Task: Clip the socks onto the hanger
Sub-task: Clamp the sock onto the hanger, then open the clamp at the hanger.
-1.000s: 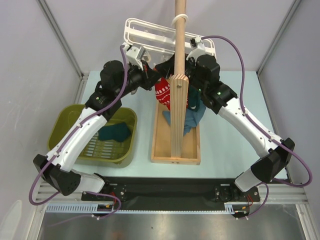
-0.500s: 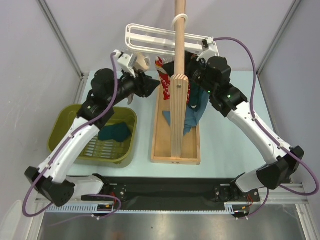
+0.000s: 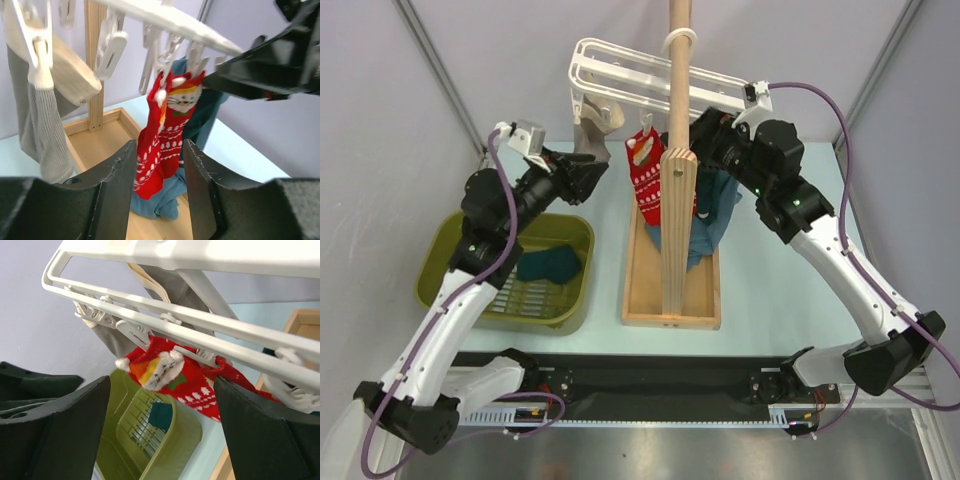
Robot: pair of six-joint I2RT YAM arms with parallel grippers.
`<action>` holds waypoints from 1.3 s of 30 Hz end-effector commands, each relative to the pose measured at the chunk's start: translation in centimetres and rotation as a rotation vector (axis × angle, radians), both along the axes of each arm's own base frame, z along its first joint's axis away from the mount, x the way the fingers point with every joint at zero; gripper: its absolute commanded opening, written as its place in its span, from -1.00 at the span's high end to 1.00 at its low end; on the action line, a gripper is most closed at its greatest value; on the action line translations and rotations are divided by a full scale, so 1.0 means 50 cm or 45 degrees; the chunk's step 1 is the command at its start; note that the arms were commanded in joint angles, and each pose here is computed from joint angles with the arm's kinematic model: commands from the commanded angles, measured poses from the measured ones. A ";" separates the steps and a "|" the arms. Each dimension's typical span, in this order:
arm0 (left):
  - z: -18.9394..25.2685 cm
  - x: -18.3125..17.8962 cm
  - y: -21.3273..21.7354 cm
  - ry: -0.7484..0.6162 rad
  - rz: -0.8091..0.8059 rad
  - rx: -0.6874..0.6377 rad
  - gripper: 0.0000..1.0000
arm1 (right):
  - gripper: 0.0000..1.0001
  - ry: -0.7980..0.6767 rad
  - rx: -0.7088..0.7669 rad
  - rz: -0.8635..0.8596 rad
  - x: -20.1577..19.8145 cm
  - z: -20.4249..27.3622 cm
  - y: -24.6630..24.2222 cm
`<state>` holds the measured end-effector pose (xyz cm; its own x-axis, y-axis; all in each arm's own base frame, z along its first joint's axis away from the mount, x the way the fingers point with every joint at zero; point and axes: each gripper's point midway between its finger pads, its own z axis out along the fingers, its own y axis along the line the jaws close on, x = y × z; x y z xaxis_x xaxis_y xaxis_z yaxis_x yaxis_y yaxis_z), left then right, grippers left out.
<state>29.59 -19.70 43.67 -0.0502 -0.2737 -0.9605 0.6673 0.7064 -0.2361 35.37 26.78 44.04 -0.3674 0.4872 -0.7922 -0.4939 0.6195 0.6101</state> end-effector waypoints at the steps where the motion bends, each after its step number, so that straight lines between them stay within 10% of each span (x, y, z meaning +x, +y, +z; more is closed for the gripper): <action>1: -0.001 0.034 -0.002 -0.057 0.038 -0.062 0.04 | -0.77 -0.059 0.041 0.031 -0.024 0.037 -0.010; 9: 0.025 0.096 0.032 -0.213 0.236 -0.137 0.05 | -0.57 -0.083 0.056 0.111 -0.047 0.051 0.000; 17: 0.037 0.122 0.001 -0.283 0.169 -0.135 0.13 | 0.20 -0.119 0.075 0.198 -0.071 0.070 0.013; 39: 0.063 0.190 -0.023 -0.392 0.267 -0.114 -0.06 | 0.48 -0.094 0.141 0.414 -0.067 0.063 0.082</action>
